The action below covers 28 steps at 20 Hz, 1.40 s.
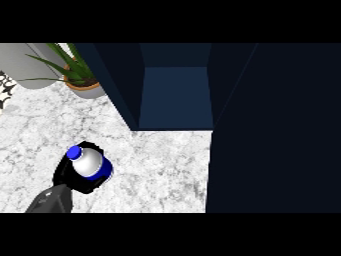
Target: Pick up the bottled water, place it into the cabinet and close the cabinet
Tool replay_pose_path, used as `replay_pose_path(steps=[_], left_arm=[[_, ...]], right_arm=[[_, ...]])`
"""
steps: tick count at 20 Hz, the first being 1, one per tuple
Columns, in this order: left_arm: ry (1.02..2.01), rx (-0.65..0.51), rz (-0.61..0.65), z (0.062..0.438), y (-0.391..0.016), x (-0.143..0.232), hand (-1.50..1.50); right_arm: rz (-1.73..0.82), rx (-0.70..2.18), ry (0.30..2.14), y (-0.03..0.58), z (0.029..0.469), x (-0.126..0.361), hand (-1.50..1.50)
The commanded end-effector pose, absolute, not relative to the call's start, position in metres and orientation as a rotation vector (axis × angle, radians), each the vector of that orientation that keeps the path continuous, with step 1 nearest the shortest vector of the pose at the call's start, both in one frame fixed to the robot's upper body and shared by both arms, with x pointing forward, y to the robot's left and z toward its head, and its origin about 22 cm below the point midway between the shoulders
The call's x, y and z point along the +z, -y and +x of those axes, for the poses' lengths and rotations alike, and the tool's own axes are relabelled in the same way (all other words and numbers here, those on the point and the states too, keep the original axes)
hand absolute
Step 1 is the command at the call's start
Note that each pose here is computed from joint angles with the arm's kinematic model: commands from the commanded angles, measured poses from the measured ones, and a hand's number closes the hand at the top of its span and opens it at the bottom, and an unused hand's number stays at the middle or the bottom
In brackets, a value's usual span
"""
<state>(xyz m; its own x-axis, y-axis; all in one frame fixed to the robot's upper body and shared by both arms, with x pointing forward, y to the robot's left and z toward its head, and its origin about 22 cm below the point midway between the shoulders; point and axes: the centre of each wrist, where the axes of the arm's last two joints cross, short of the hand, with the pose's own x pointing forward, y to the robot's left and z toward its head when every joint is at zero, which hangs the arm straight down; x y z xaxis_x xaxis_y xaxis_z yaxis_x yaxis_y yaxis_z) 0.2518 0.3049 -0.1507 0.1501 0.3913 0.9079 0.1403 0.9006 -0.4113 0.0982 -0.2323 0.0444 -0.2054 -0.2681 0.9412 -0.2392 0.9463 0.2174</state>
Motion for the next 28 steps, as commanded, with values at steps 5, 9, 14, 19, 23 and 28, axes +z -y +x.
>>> replay_pose_path(steps=[5,9,14,19,23,28], left_arm=[[1.565,0.454,-0.462,0.24,-0.306,-0.157,1.5],[1.559,0.439,-0.499,0.238,-0.309,-0.151,1.5],[1.555,0.396,-0.526,0.255,-0.308,-0.121,1.5],[1.539,0.363,-0.524,0.245,-0.263,-0.11,1.5],[1.562,0.331,-0.521,0.254,-0.248,-0.09,1.5],[1.602,0.259,-0.529,0.288,-0.205,-0.034,1.5]], right_arm=[[0.376,-0.017,1.783,0.229,0.102,0.04,-1.5],[0.361,-0.018,1.792,0.231,0.108,0.037,-1.5],[0.378,-0.018,1.774,0.227,0.106,0.043,-1.5],[0.413,-0.012,1.77,0.222,0.094,0.042,-1.5],[0.41,-0.026,1.792,0.213,0.099,0.061,-1.5],[0.426,-0.015,1.781,0.209,0.108,0.047,-1.5]])
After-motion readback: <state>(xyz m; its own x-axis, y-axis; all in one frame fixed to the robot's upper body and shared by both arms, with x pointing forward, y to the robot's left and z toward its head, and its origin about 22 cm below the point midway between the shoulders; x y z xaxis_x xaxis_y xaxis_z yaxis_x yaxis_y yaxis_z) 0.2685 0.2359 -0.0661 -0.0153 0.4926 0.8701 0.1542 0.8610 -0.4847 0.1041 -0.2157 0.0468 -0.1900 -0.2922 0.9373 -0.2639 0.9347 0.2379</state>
